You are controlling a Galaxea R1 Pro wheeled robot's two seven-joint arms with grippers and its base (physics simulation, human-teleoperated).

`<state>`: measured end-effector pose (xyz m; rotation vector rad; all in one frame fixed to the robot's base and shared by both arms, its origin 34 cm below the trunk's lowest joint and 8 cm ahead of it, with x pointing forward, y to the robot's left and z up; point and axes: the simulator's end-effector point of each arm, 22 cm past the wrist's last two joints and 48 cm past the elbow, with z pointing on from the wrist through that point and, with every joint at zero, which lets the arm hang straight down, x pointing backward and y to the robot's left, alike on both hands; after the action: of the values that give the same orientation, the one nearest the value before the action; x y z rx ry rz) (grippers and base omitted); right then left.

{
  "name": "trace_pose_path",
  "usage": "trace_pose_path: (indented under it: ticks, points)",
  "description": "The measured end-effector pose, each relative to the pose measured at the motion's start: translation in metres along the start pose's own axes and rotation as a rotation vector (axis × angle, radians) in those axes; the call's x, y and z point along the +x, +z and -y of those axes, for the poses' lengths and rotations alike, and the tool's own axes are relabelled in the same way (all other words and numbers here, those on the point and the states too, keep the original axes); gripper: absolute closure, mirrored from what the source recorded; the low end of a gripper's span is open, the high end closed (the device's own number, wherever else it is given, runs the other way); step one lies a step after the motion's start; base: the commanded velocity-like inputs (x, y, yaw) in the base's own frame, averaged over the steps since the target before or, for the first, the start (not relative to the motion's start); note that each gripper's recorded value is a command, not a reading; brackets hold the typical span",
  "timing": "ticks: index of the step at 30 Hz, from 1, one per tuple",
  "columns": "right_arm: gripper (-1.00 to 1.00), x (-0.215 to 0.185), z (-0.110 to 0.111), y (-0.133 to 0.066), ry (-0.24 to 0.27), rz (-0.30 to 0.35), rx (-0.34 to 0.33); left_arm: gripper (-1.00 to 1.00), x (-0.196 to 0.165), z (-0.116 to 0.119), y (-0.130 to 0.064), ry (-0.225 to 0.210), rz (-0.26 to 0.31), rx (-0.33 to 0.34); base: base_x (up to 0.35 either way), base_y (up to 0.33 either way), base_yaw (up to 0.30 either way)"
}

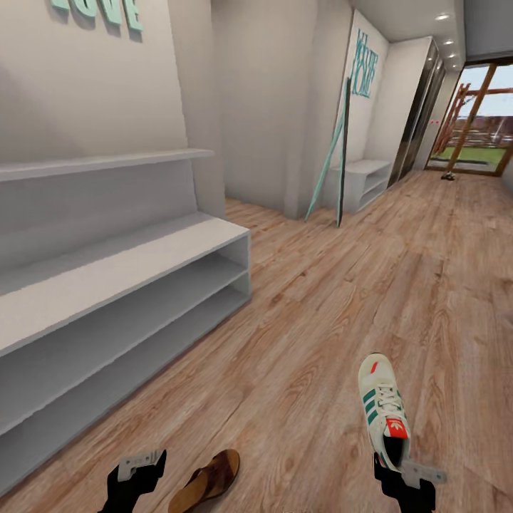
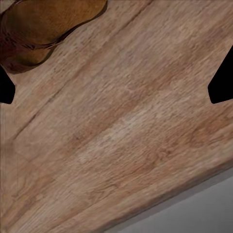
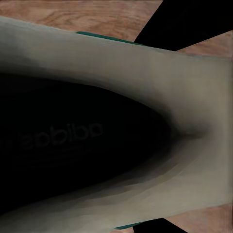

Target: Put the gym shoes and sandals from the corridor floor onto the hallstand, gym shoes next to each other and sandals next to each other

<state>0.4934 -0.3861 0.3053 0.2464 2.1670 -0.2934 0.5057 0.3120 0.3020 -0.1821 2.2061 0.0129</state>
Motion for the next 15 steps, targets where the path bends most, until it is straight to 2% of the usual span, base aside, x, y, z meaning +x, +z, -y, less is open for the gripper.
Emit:
trace_pose_path:
  ticks: [8, 15]
  points:
    - [1.0, 0.0, 0.0, 0.0, 0.0, 0.0, 0.0, -1.0, 0.0003, 0.0001, -0.0001, 0.0, 0.0, 0.0, -0.013, -0.002, -0.3]
    - [1.0, -0.0001, -0.0001, 0.0002, 0.0, 0.0, 0.0, -1.0, 0.0006, -0.0003, 0.0, 0.001, -0.001, -0.001, -0.255, -0.056, -0.291]
